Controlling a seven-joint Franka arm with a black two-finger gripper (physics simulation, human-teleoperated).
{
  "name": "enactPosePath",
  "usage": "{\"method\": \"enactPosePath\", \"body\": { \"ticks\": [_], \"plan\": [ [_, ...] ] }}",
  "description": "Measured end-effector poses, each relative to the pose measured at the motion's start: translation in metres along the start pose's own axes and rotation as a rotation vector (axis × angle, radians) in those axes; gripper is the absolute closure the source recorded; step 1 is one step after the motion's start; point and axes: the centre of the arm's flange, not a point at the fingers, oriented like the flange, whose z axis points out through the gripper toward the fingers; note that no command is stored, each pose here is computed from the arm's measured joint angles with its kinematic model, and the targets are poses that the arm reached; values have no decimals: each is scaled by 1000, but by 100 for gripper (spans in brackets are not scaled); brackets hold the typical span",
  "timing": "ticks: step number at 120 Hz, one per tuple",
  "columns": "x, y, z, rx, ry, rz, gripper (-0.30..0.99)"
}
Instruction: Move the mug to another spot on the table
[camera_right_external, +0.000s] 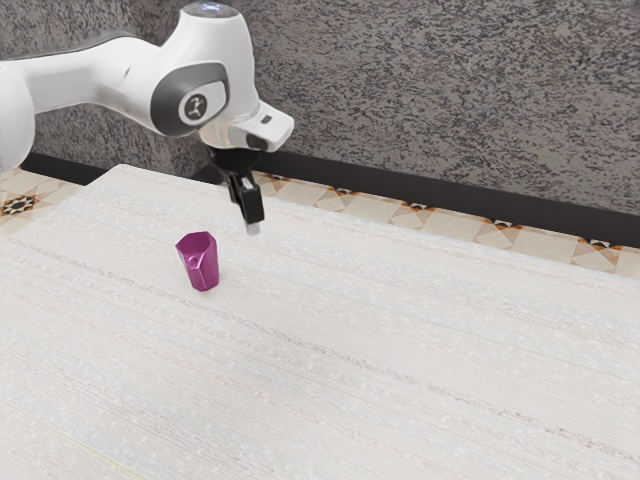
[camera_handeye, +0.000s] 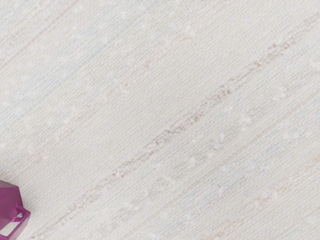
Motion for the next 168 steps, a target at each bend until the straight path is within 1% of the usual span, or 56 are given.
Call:
{"method": "enactPosePath", "body": {
  "ticks": [12,32,56,73,96,102,112,124,135,168],
  "plan": [
    [1,2,0,0,-2,18,0],
    [-1,-14,30,-33,-39,13,0],
    [-24,-49,56,-56,-80,-56,0],
    [-45,-60,65,-63,-106,-125,0],
    [-75,-79,76,-79,-122,-253,0],
    [-82,-81,80,-87,-117,-289,0],
    [-89,-86,89,-107,-92,-357,0],
    [-96,-100,102,-126,-51,-457,0],
    [-101,-115,120,-140,-27,-540,0],
    [-97,-140,175,-140,-8,-683,0]
  ]
}}
